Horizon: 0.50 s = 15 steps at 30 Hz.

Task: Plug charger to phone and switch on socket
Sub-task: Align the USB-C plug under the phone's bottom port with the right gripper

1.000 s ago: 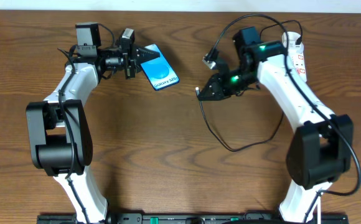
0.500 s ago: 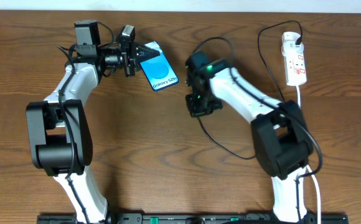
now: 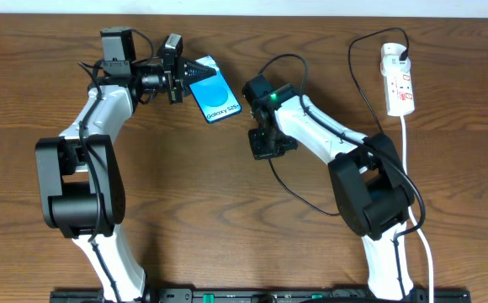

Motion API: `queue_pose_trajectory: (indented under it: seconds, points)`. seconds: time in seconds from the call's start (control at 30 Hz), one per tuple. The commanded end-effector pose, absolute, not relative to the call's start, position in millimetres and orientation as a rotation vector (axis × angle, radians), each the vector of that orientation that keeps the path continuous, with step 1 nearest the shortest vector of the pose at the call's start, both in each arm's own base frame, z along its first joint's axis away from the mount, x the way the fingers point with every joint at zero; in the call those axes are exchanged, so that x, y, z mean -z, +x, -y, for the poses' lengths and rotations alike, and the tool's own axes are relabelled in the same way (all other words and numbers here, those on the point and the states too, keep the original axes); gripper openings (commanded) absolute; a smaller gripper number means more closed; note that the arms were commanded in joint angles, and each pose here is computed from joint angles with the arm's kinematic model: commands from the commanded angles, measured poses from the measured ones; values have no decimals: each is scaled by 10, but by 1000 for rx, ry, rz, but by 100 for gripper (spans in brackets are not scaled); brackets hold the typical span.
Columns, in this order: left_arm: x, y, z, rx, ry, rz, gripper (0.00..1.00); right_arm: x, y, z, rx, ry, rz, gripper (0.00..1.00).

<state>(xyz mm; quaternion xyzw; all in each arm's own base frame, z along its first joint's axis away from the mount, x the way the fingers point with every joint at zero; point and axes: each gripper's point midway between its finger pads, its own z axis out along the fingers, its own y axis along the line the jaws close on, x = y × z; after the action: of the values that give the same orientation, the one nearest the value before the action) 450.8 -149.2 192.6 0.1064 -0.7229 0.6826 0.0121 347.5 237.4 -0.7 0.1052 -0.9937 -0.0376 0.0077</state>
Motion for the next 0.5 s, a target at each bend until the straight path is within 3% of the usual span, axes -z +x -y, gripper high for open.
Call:
queue_pose_trajectory:
  seconds: [0.0,0.27,0.4,0.47]
  points:
    - [-2128,4483,1497,-2181,217,2244,7,406,3337,-2305,12,342,3033,1]
    - [-2129,4483,1497,-2181,217,2244,7,487,3232,-2235,-26,373,2976,19]
    - [-2129,4483,1497,-2181,217,2244,7,534,3195,-2237,-18,390,2953,17]
    - [-2128,4483,1497,-2180,217,2244,7,534,3196,-2237,-14,388,2952,11]
